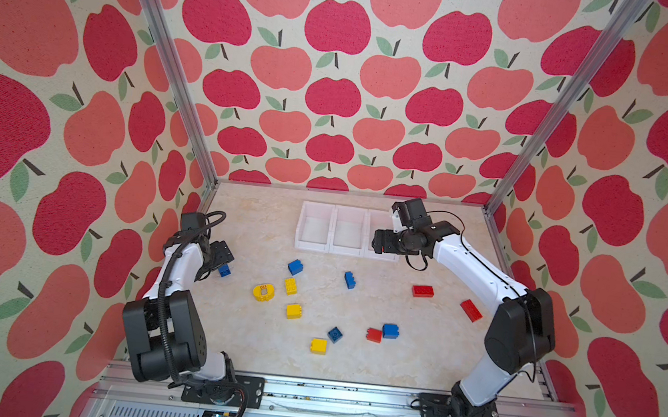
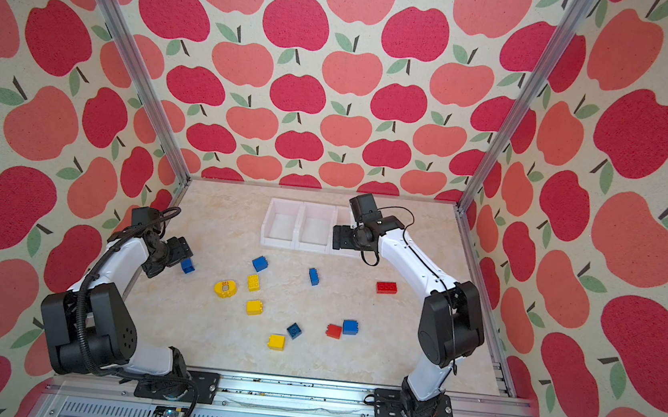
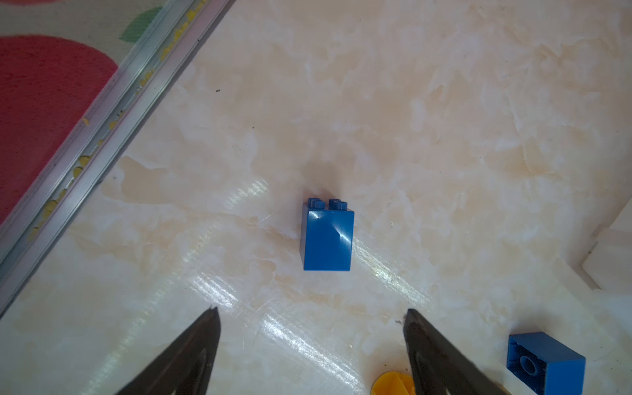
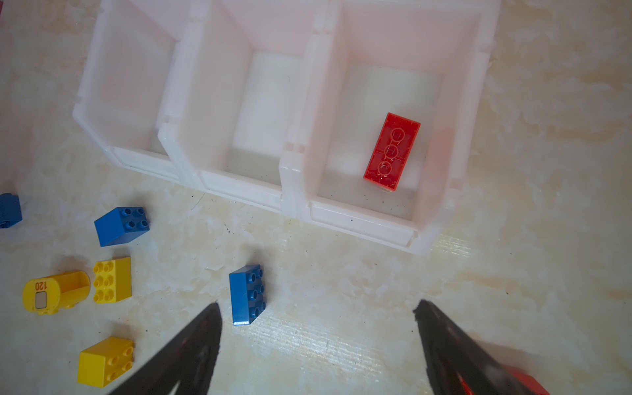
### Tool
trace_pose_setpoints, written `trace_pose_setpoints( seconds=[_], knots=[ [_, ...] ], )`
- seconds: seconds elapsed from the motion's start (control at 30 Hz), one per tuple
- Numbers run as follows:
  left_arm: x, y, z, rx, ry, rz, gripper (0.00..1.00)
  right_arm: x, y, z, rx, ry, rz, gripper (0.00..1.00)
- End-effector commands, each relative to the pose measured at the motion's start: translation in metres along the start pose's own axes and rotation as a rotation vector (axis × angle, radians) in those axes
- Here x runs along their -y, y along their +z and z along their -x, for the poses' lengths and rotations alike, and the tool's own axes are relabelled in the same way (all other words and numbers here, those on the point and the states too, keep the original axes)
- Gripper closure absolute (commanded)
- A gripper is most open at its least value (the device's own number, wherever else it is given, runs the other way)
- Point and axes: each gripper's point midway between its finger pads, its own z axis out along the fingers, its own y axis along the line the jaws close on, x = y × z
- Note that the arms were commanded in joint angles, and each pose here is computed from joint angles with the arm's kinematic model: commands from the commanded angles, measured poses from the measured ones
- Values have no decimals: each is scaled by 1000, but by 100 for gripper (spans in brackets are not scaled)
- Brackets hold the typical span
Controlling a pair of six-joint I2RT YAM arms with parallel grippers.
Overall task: Sort the legos into containers by color
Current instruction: 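Lower the left gripper onto a tall blue brick while the right gripper withdraws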
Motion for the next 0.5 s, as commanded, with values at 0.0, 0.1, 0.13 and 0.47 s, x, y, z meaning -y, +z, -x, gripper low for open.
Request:
trace_pose_setpoints(
  seconds=[0.0, 0.1, 0.13, 0.47],
  knots=[
    [5, 7, 5, -17, 14, -29, 17, -5, -18, -5, -2, -9, 23, 8],
    [11, 15, 6, -23, 29, -60, 20, -6, -22, -3, 5, -9, 24, 8],
    [12, 17, 5, -30, 32, -65, 21, -5, -23, -3, 5, -6, 22, 8],
    [13, 38, 6, -82, 30, -66, 23, -6, -26, -5, 14, 14, 30, 7]
  ],
)
